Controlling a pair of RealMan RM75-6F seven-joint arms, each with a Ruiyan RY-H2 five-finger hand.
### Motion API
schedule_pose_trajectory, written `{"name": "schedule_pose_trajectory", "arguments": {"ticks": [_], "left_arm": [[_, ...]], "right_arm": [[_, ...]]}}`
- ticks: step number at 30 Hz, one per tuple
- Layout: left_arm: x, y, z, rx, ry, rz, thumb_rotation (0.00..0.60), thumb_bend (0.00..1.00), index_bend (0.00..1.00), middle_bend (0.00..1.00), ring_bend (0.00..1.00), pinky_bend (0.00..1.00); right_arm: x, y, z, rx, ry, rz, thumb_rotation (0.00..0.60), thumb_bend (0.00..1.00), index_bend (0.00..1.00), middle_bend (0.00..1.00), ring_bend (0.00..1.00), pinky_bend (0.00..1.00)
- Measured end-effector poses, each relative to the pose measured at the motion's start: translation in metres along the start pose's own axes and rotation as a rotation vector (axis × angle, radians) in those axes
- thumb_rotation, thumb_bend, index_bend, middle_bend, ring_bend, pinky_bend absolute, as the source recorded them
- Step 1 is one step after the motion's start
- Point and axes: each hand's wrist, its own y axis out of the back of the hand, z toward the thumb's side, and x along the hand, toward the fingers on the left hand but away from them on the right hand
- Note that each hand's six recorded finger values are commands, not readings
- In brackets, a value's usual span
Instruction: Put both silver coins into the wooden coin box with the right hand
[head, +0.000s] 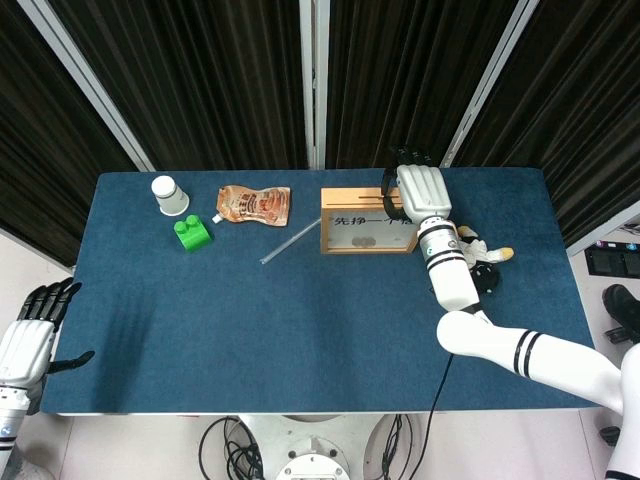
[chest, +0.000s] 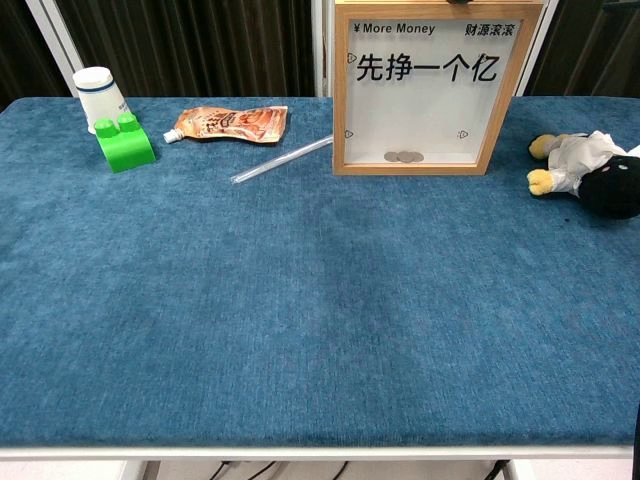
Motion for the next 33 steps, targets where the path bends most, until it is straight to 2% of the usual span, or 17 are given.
{"name": "schedule_pose_trajectory", "arguments": {"ticks": [1, 3, 7, 8, 9, 18, 24, 29, 33], "left_arm": [[0.000, 0.000, 0.000, 0.000, 0.000, 0.000, 0.600, 0.04, 0.04, 0.00, 0.00, 0.00], [0.000, 0.000, 0.000, 0.000, -0.001, 0.001, 0.600, 0.04, 0.04, 0.00, 0.00, 0.00], [0.001, 0.000, 0.001, 0.001, -0.003, 0.001, 0.600, 0.04, 0.04, 0.00, 0.00, 0.00], [0.001, 0.000, 0.001, 0.002, -0.003, 0.001, 0.600, 0.04, 0.04, 0.00, 0.00, 0.00], [0.001, 0.001, 0.001, 0.002, -0.003, 0.001, 0.600, 0.04, 0.04, 0.00, 0.00, 0.00], [0.001, 0.002, 0.002, 0.002, -0.004, 0.004, 0.600, 0.04, 0.04, 0.00, 0.00, 0.00], [0.001, 0.004, 0.002, 0.004, -0.002, 0.011, 0.600, 0.04, 0.04, 0.00, 0.00, 0.00], [0.002, 0.005, 0.004, 0.015, -0.004, 0.014, 0.600, 0.04, 0.04, 0.00, 0.00, 0.00], [0.003, 0.006, 0.005, 0.039, -0.005, 0.019, 0.600, 0.04, 0.04, 0.00, 0.00, 0.00]], "right_arm": [[0.000, 0.000, 0.000, -0.001, 0.001, -0.001, 0.600, 0.37, 0.69, 0.09, 0.00, 0.00], [0.000, -0.001, -0.001, 0.002, 0.002, 0.003, 0.600, 0.37, 0.60, 0.09, 0.00, 0.00], [0.000, -0.002, -0.002, 0.009, 0.005, 0.022, 0.600, 0.35, 0.15, 0.02, 0.00, 0.00], [0.000, -0.002, -0.002, 0.010, 0.006, 0.025, 0.600, 0.34, 0.06, 0.01, 0.00, 0.00], [0.001, -0.001, -0.002, 0.010, 0.007, 0.026, 0.600, 0.33, 0.01, 0.00, 0.00, 0.00], [0.006, 0.006, -0.004, -0.011, 0.037, -0.002, 0.600, 0.32, 0.00, 0.00, 0.00, 0.00], [0.026, 0.018, -0.012, 0.040, 0.092, -0.072, 0.600, 0.31, 0.00, 0.00, 0.00, 0.00], [0.070, 0.026, -0.044, 0.178, 0.136, -0.190, 0.600, 0.29, 0.00, 0.00, 0.00, 0.00], [0.125, 0.019, -0.093, 0.298, 0.117, -0.289, 0.600, 0.24, 0.00, 0.00, 0.00, 0.00]]}}
